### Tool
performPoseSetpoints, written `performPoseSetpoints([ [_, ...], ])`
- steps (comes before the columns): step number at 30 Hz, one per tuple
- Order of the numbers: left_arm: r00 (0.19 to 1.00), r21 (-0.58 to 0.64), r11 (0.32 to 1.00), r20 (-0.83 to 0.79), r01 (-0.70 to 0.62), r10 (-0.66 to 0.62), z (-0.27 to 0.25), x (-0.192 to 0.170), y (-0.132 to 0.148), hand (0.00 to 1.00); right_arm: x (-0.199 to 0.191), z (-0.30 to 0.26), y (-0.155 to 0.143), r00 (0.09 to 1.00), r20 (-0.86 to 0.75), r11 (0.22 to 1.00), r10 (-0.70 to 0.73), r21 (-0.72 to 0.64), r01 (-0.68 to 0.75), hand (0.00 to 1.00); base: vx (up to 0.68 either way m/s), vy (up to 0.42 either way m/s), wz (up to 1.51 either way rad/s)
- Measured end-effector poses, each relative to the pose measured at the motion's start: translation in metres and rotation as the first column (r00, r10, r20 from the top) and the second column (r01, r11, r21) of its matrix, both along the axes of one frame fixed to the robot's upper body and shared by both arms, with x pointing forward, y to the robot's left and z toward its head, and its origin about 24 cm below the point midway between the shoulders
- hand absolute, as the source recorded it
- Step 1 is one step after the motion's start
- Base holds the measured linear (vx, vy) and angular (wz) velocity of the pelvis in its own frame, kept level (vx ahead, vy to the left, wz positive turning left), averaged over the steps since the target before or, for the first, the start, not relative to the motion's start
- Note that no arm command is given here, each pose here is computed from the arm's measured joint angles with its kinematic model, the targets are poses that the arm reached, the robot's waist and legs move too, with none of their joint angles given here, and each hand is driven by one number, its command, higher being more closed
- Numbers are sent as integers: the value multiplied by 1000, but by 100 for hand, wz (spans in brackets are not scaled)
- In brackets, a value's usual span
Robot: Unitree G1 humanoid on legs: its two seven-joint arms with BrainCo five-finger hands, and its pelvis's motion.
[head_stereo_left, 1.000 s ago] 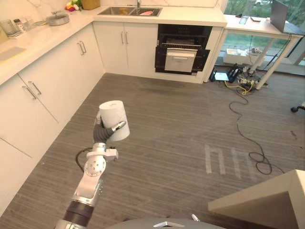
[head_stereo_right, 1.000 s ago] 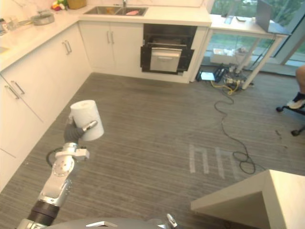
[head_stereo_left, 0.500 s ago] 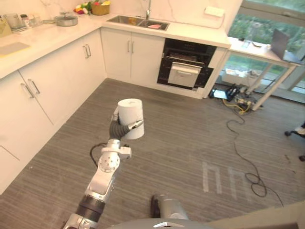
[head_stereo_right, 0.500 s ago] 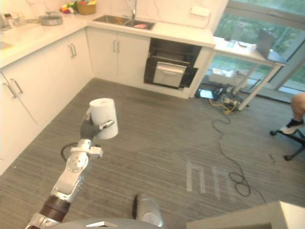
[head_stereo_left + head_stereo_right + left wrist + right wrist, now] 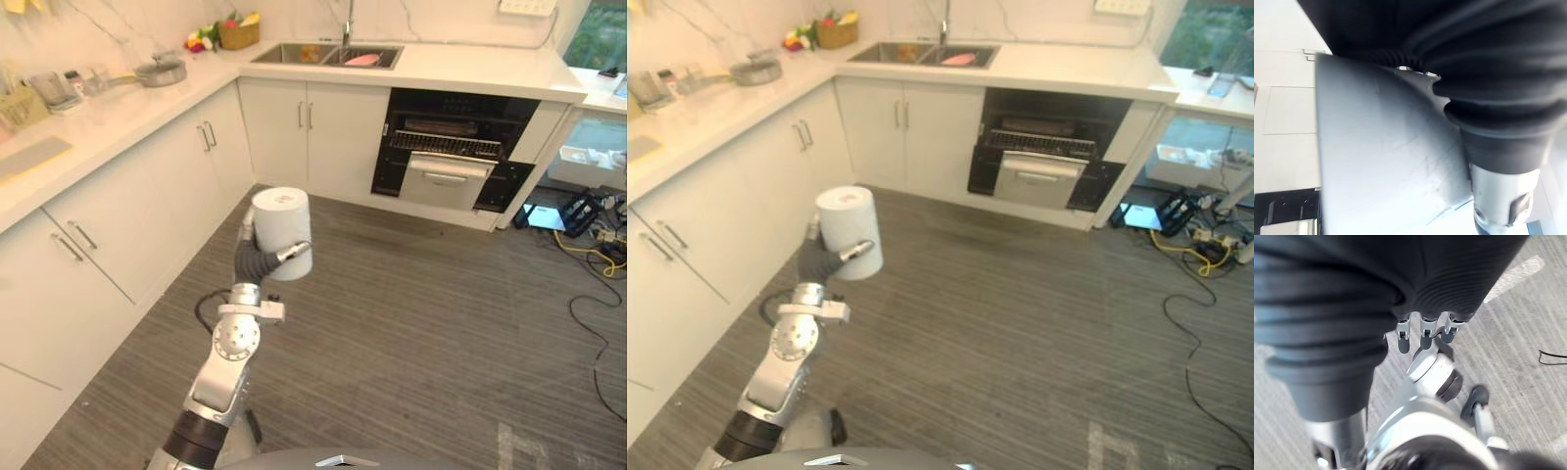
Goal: Walk over to the sink, pick up the cup, carry it to the dishwasher, place the cup inside the dishwasher, then close the dishwasher door
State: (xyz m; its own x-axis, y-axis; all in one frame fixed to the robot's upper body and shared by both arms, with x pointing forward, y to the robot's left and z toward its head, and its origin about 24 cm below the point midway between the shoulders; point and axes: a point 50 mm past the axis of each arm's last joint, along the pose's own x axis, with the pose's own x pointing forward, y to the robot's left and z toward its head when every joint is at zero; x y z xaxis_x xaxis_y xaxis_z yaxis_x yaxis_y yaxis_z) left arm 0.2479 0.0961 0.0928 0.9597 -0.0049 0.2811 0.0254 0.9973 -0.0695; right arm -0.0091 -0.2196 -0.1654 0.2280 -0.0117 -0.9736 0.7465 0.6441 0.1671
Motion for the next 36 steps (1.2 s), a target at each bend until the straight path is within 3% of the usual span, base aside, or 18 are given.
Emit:
performPoseSetpoints([
  [3, 997, 13, 999, -53, -53, 54, -13, -7, 15, 100, 24, 5, -17, 996, 52, 997, 66, -53, -63, 0, -153, 78, -74],
  [6, 989, 71, 995, -124, -68, 76, -33, -6, 35, 100, 55, -1, 3, 996, 62, 998, 56, -27, -55, 0, 335, 114, 1],
  [9, 994, 63, 998, -110, 13, -6, -33, -6, 33, 100, 44, -3, -5, 999, 9, 999, -33, -23, 33, 0, 375, 88, 27],
  [14, 982, 107, 976, -13, 188, -188, -16, -2, 8, 100, 23, -3, -12, 982, -23, 981, -185, -65, 183, 0, 134, 76, -15],
  [17, 975, 129, 967, 13, 219, -223, -9, 4, 1, 100, 25, -6, 5, 973, 8, 972, -230, -38, 230, 0, 437, 124, -33],
  [25, 932, 129, 927, 39, 353, -361, -1, 0, -39, 100, -27, -8, 41, 948, -129, 955, -290, 29, 296, 0, 509, -62, 5],
  [32, 921, 67, 920, 30, 386, -388, 2, -5, -61, 100, -24, -6, 29, 955, -135, 964, -264, -6, 266, 0, 684, -115, 20],
  [36, 935, 18, 936, 43, 351, -352, 8, -5, -63, 100, -14, -1, 6, 987, -61, 985, -149, -101, 143, 0, 424, -62, 28],
])
